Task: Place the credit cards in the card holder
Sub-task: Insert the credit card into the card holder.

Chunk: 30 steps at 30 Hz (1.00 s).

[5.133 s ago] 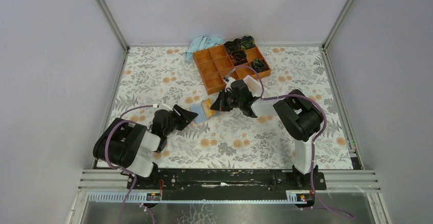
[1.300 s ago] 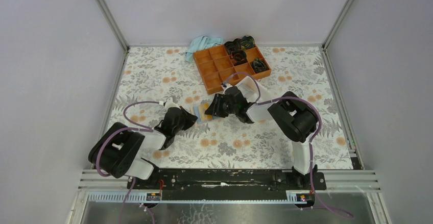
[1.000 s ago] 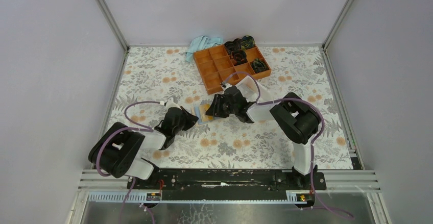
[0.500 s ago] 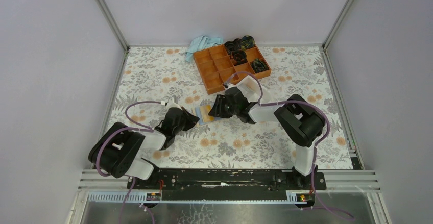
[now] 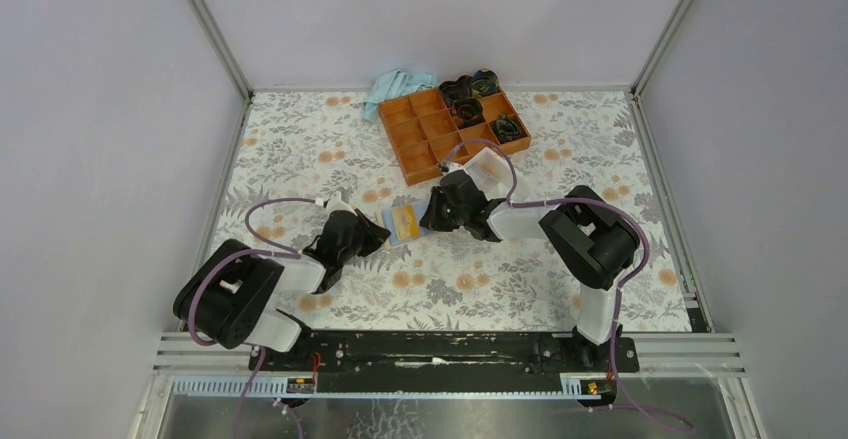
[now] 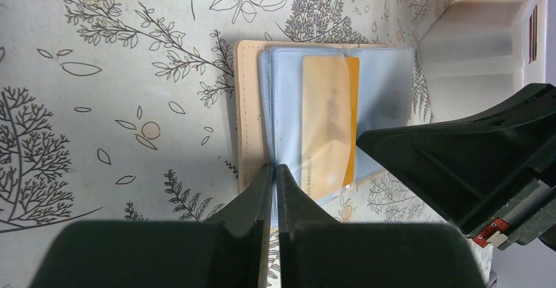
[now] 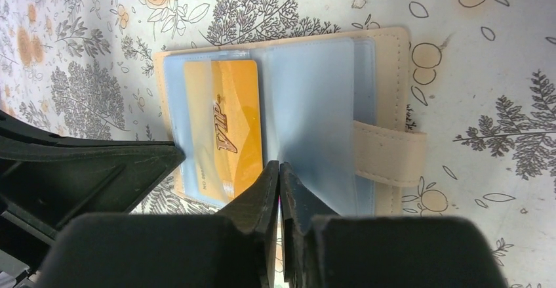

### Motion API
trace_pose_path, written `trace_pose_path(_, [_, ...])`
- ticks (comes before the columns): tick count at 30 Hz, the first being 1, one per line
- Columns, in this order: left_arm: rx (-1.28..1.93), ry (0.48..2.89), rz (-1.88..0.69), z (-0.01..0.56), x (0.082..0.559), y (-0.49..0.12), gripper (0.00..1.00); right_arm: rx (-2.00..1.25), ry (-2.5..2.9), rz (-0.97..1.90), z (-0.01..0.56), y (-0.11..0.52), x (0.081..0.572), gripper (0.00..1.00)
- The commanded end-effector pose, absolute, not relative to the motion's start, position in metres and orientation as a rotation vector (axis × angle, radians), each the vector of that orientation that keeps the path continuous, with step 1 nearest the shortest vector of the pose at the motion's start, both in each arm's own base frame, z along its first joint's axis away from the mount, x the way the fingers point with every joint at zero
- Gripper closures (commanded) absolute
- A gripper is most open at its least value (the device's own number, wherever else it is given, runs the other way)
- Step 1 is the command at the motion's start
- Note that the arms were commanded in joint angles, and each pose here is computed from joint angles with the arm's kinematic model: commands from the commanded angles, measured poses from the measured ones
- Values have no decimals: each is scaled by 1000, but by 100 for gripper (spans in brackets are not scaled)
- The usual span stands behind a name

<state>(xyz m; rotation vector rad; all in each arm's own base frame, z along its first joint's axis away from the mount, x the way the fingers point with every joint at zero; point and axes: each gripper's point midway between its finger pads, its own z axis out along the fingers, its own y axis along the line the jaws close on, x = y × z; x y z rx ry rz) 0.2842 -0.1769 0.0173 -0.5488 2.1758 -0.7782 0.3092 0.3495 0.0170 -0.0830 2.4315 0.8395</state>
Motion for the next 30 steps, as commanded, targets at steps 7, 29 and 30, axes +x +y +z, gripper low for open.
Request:
trace_pose_path(7, [-526, 2277, -709, -5, 270, -172, 92, -122, 2372, 766, 33, 353, 330, 93])
trace_pose_path(29, [-529, 2267, -725, -2, 274, -175, 92, -183, 2412, 769, 21, 372, 325, 94])
trace_pose_path(30, [-527, 2267, -728, -1, 274, -176, 92, -186, 2412, 769, 20, 374, 325, 94])
